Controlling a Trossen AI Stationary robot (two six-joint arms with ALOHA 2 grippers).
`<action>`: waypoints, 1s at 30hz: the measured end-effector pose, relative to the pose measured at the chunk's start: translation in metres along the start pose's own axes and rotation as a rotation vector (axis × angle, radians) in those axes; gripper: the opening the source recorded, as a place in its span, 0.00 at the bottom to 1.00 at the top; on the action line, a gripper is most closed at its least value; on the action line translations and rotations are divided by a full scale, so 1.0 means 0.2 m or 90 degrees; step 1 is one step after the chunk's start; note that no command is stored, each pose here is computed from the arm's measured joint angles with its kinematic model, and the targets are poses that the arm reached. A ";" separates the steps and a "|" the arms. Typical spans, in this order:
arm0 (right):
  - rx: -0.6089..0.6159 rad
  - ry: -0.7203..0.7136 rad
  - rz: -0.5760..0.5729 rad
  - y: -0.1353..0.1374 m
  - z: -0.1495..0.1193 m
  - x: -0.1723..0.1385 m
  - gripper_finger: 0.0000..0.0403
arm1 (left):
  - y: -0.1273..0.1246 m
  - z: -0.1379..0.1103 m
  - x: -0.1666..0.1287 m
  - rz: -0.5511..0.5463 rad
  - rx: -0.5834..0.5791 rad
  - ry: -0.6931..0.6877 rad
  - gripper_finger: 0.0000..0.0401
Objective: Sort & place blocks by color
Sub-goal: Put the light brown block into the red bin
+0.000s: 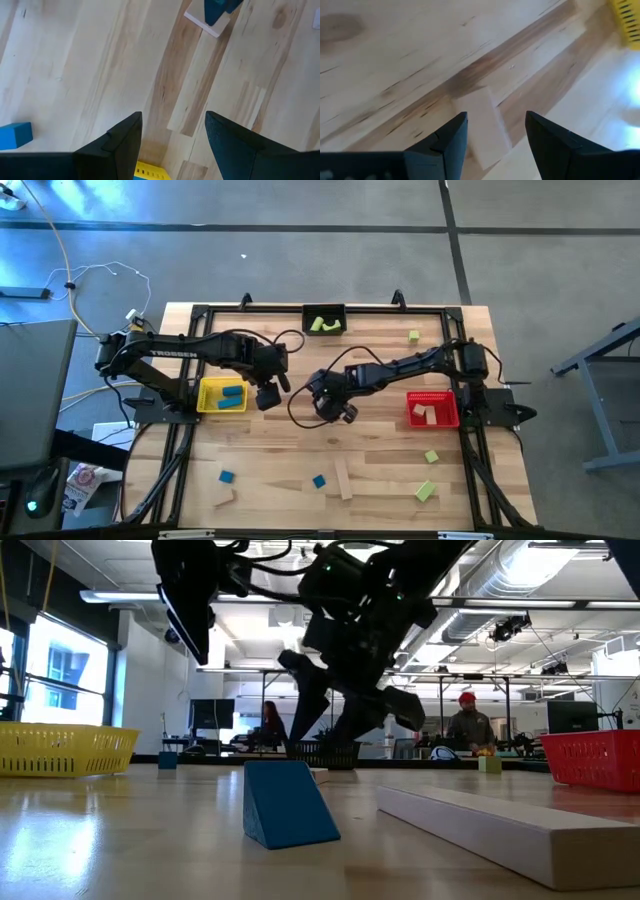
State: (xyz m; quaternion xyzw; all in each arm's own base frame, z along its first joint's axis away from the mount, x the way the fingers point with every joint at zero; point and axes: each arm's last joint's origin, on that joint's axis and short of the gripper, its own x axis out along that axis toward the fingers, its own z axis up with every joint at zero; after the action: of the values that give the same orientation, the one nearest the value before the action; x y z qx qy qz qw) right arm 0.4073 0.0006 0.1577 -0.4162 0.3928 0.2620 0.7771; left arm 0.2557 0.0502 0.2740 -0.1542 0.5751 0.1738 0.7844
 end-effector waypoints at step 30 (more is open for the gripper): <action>0.174 0.066 0.042 -0.02 -0.12 0.09 0.46 | 0.00 0.00 0.00 0.000 0.000 0.000 0.51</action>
State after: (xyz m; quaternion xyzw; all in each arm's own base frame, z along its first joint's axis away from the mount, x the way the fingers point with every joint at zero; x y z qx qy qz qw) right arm 0.4109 -0.0206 0.1360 -0.3066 0.4774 0.2096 0.7963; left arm 0.2557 0.0502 0.2738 -0.1543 0.5751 0.1737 0.7844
